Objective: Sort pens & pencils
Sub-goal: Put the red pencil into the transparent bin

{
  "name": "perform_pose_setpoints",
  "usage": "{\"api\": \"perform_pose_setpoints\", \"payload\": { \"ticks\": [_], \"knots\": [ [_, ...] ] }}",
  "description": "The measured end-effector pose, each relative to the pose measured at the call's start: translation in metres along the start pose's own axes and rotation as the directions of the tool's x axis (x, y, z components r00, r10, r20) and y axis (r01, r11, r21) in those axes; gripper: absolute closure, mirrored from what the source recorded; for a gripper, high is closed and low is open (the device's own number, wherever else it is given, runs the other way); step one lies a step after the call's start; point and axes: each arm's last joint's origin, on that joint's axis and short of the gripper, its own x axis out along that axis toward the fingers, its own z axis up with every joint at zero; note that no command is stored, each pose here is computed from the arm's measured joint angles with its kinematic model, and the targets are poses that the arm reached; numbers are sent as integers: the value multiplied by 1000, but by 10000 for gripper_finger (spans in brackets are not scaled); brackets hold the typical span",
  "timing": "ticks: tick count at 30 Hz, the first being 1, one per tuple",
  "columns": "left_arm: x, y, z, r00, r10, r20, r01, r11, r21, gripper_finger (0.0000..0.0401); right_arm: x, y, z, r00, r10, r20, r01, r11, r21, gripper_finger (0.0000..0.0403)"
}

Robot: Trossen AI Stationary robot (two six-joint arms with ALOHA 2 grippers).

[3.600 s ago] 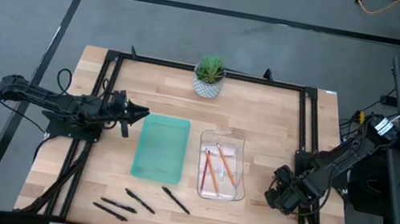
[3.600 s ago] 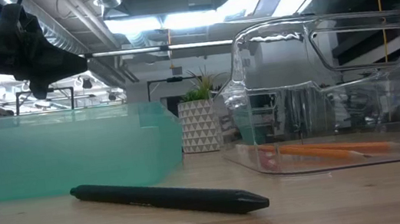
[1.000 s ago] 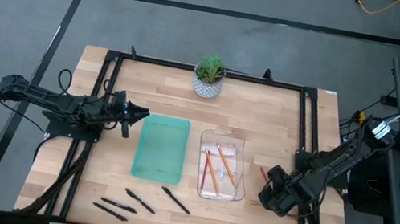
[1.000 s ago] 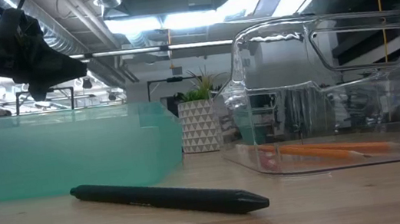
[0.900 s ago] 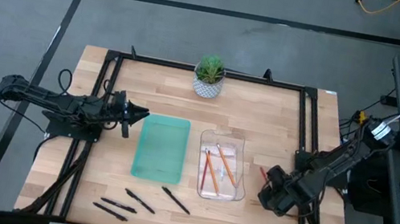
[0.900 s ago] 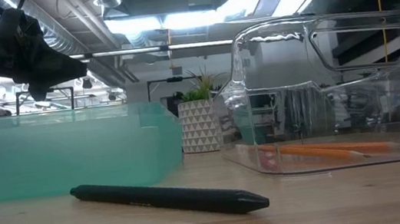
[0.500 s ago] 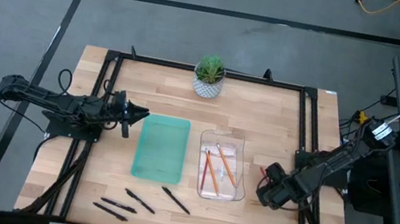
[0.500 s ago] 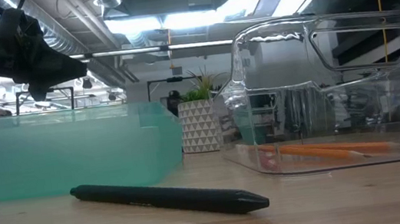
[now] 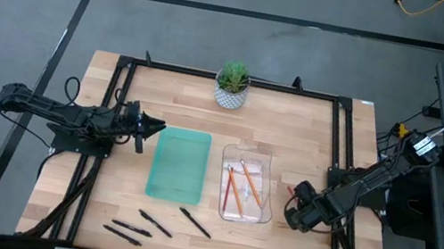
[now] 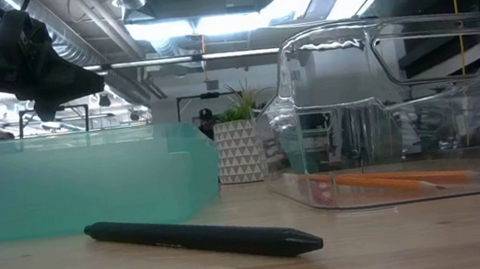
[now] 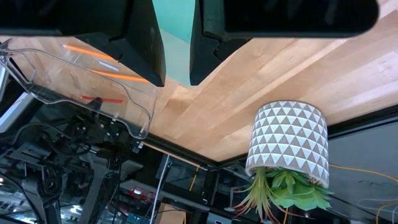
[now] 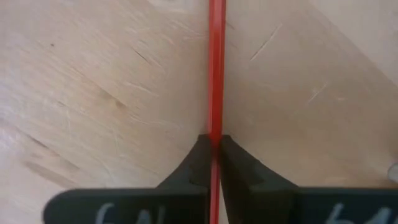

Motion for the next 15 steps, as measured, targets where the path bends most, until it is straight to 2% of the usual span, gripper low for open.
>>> {"api": "perform_pose_setpoints", "payload": {
  "ticks": [5,8,15],
  "knots": [
    [0,0,0,1000,0,0,0,1000,0,332,-8,0,2,999,28,40,-28,1000,3,391],
    [0,0,0,1000,0,0,0,1000,0,332,-20,-3,6,992,9,123,-10,1000,5,391],
    [0,0,0,1000,-1,2,1,1000,1,332,-41,-3,9,977,72,199,-72,997,-4,402]
  ]
}}
